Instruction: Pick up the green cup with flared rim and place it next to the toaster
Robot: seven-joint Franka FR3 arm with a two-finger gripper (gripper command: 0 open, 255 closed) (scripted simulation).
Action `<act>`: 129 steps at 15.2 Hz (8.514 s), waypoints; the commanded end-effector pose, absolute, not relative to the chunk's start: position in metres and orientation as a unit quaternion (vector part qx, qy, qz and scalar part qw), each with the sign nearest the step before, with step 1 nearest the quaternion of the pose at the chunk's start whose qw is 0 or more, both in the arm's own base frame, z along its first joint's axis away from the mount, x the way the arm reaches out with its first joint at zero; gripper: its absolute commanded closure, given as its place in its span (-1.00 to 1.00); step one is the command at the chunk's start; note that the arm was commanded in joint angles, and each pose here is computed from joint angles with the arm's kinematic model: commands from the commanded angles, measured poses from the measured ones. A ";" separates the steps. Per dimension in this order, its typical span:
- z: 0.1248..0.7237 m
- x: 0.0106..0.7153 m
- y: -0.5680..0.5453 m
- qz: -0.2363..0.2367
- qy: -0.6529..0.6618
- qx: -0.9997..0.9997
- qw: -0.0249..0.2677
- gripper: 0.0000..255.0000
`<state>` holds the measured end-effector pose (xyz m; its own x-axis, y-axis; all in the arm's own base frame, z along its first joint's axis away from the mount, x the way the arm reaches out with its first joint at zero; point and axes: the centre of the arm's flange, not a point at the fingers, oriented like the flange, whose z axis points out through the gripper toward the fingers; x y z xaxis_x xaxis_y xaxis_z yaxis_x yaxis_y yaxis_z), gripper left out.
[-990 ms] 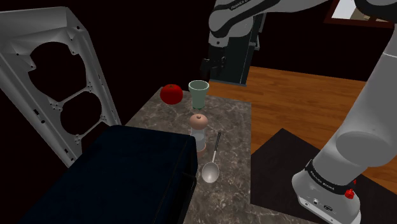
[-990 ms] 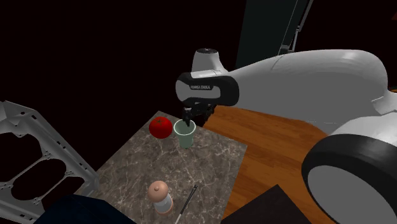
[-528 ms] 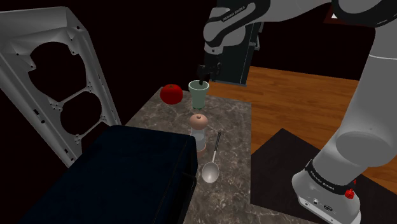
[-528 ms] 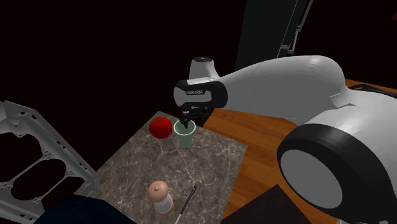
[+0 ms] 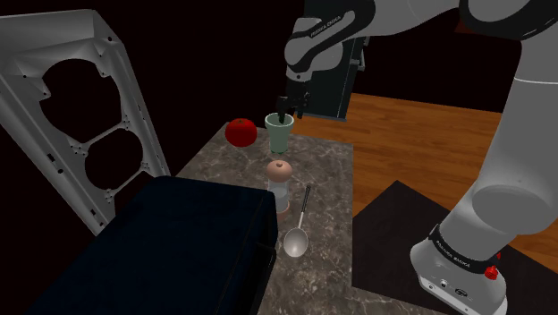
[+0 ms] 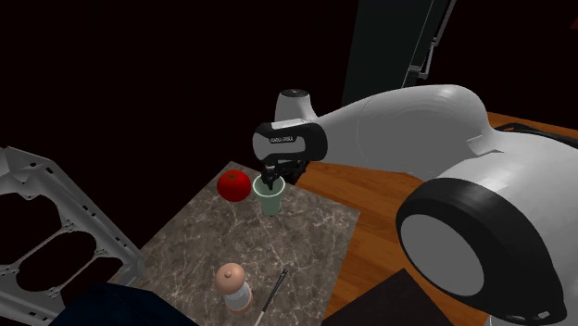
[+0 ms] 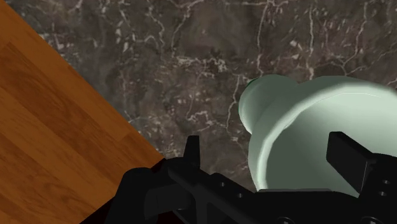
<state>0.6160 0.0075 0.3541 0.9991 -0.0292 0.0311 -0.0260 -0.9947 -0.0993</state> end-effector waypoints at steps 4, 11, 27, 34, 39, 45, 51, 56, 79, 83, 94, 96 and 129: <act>0.354 0.616 0.008 -0.016 0.014 -0.999 0.049 1.00; 0.354 0.616 0.008 -0.016 0.014 -0.999 0.049 1.00; 0.433 0.616 0.007 -0.016 0.014 -0.999 0.049 1.00; 0.470 0.616 0.007 -0.016 0.014 -0.999 0.049 1.00; 0.497 0.616 0.007 -0.016 0.014 -0.999 0.049 1.00; 0.528 0.616 0.007 -0.016 0.014 -0.999 0.049 1.00; 0.560 0.616 0.007 -0.016 0.014 -0.999 0.049 1.00; 0.586 0.616 0.007 -0.016 0.014 -0.999 0.049 1.00; 0.683 0.573 0.038 -0.016 0.014 -0.999 0.049 1.00; 0.683 0.530 0.069 -0.016 0.014 -0.999 0.049 1.00; 0.683 0.412 0.153 -0.016 0.014 -0.999 0.049 1.00; 0.683 0.391 0.169 -0.016 0.014 -0.999 0.049 1.00; 0.620 0.163 0.331 -0.016 0.014 -0.999 0.049 1.00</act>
